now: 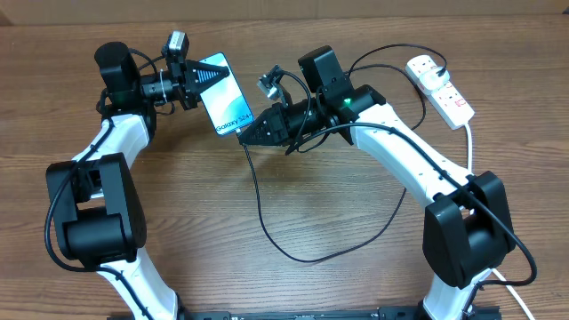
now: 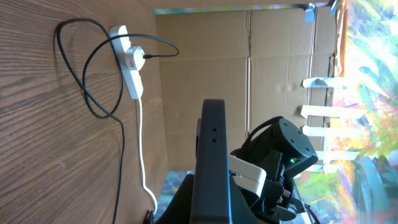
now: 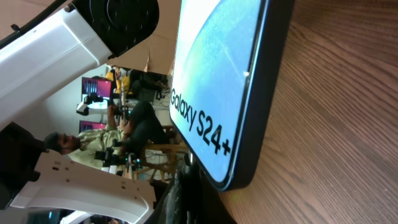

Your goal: Plug charger to phone and switch on socket

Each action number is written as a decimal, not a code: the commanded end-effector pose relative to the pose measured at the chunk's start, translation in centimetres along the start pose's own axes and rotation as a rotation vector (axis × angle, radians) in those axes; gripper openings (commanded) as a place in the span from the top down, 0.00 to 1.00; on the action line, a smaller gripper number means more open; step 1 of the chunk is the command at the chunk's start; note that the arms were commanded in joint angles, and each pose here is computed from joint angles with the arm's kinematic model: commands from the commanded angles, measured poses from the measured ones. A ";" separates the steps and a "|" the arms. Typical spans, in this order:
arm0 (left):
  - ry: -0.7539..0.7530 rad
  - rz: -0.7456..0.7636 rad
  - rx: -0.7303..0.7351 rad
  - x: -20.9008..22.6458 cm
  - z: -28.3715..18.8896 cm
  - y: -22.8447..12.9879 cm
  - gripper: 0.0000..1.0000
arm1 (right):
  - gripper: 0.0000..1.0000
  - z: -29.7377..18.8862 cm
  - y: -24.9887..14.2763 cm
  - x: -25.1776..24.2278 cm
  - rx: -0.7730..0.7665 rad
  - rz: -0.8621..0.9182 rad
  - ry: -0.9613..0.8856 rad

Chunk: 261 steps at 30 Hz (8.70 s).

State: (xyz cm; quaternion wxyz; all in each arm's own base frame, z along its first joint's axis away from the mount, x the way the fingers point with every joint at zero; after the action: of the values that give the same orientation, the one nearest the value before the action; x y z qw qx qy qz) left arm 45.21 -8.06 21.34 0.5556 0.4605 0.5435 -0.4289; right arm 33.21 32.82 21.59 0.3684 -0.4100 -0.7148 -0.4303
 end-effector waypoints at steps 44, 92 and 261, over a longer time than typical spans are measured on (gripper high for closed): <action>-0.018 0.003 0.089 -1.1 0.7 -1.3 0.96 | 0.96 0.3 0.4 -0.4 -0.009 0.054 -0.024; -0.020 0.038 0.077 -1.1 0.1 -1.1 0.96 | 0.96 -1.5 0.8 -1.3 -0.033 0.123 -0.025; -0.017 0.018 0.019 -1.1 -2.7 -0.1 0.96 | 0.96 3.6 0.0 0.8 0.051 -0.049 0.078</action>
State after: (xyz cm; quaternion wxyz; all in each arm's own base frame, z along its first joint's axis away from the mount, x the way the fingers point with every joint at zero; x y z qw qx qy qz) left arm 44.96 -4.59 21.61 0.5670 0.4551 0.5426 -0.4207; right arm 32.21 36.08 20.96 0.3978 -0.3675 -0.7189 -0.4358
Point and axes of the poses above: each gripper's point midway between its finger pads, its own z axis out along the fingers, its own x axis along the line the jaws close on, y = z × x, the point moved 3 cm from there along -z, back along the fingers, and after that the axes turned 1 degree about -z, right-handed, at the moved point
